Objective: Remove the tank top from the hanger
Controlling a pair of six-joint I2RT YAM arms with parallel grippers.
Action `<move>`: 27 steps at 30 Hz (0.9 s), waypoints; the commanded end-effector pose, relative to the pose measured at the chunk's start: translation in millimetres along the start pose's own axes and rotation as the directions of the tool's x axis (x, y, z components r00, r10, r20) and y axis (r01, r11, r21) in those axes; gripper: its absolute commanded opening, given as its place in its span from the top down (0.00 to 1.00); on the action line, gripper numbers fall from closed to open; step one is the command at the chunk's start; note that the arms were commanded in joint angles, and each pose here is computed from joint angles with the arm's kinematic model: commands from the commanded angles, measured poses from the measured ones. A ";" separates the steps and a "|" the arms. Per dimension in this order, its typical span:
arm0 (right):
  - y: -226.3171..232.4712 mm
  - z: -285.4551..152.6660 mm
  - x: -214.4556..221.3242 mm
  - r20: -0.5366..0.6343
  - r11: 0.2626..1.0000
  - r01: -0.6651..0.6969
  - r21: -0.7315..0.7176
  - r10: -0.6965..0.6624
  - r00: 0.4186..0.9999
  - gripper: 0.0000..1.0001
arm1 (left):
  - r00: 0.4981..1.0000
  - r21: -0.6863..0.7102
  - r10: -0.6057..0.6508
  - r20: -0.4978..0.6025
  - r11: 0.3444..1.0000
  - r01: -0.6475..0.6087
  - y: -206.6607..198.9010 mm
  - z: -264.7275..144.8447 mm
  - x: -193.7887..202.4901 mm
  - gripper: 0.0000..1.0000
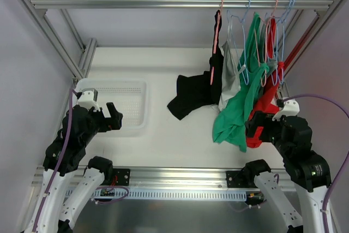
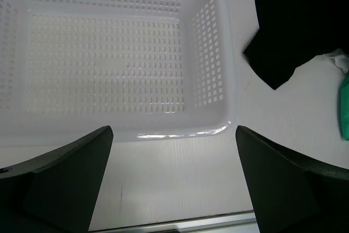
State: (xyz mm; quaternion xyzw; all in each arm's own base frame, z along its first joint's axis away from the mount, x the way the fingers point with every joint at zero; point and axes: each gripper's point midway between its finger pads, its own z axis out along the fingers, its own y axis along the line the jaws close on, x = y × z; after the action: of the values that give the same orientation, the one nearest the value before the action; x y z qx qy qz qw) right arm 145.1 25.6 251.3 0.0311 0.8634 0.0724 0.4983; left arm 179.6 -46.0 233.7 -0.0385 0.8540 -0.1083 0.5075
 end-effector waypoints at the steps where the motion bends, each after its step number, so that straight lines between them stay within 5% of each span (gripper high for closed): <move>1: 4.4 -0.8 -13.3 0.026 1.000 -0.027 -0.008 0.027 0.999 0.01 | 0.999 0.000 -0.009 0.033 1.000 0.009 -1.4 2.3 -7.0 0.01; 6: 19.6 -24.2 -49.3 0.213 0.984 -0.131 -0.118 0.154 0.965 0.01 | 1.000 0.001 -0.008 0.030 1.000 0.008 -1.5 2.8 -6.2 0.01; 10: 56.6 -58.4 -78.8 0.377 0.932 -0.029 -0.360 0.174 0.910 0.00 | 1.000 0.005 -0.009 0.028 1.000 0.009 -2.3 2.8 -6.0 0.01; 13: 68.3 -53.9 -83.2 0.261 0.929 -0.009 -0.370 0.113 0.959 0.00 | 1.000 0.016 -0.010 0.017 1.000 0.010 -4.6 4.7 -4.2 0.01; 22: 133.6 -42.5 -164.2 0.121 0.833 -0.009 -0.554 0.091 0.988 0.01 | 0.999 0.006 -0.022 0.027 1.000 0.022 -2.5 4.5 -3.2 0.01; 27: 165.2 -38.0 -215.0 0.145 0.783 0.017 -0.622 0.095 0.985 0.01 | 1.000 0.015 -0.023 0.009 1.000 0.023 -4.7 7.5 -0.7 0.01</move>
State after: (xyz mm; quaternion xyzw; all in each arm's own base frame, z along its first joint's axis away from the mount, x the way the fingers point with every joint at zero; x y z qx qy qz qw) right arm 217.0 140.4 442.0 -0.0847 0.7771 0.3218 0.5343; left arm 180.2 -47.8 227.5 -0.0416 0.8570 -0.1114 0.5013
